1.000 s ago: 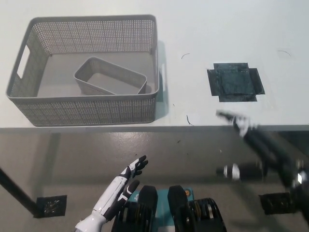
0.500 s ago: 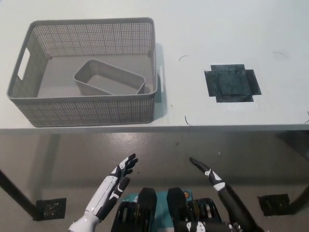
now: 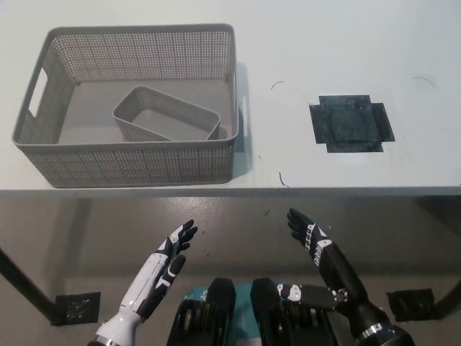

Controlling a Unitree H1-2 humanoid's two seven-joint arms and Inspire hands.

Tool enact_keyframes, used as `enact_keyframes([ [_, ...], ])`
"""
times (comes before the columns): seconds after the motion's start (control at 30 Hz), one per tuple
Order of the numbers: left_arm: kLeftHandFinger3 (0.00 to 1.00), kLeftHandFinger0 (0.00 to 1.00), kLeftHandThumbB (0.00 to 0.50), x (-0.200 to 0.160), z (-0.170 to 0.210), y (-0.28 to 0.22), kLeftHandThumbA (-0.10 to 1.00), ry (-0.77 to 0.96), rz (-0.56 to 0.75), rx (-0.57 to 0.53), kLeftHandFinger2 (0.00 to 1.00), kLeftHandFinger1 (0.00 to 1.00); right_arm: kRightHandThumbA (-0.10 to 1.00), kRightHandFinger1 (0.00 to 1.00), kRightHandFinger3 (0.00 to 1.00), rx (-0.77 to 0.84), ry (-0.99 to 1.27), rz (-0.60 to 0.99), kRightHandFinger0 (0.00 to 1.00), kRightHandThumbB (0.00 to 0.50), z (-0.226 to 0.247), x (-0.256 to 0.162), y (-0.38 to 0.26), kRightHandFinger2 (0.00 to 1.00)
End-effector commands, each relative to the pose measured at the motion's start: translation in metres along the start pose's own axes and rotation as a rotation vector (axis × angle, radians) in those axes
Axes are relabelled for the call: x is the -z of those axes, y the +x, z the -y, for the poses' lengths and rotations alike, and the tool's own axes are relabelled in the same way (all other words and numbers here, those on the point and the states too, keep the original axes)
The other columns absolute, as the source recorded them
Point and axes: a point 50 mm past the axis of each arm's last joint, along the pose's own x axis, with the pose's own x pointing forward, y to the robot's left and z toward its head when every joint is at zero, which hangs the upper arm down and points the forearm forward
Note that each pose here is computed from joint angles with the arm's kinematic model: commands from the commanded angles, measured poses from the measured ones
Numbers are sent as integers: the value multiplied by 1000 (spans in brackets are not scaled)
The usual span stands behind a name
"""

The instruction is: Use the right hand to pick up a small rectangular container and put it into a bigger container on the left side

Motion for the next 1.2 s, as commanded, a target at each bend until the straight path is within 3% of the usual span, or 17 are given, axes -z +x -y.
enact_keyframes([
  [0.0, 1000, 1000, 279, -11, -14, 11, 1000, 34, 79, -35, 1000, 1000, 1000, 1000, 1000, -33, 73, 47, 1000, 106, -1, -11, 16, 1000],
  [0.73, 1000, 1000, 264, -6, -18, 13, 1000, 46, 49, -20, 1000, 1000, 1000, 1000, 1000, -101, -20, 45, 1000, 142, -2, -16, 18, 1000],
  [1.17, 1000, 1000, 313, -4, -13, 6, 1000, 26, 20, 22, 1000, 1000, 1000, 1000, 1000, -121, -57, 31, 1000, 153, -6, -14, 15, 1000],
])
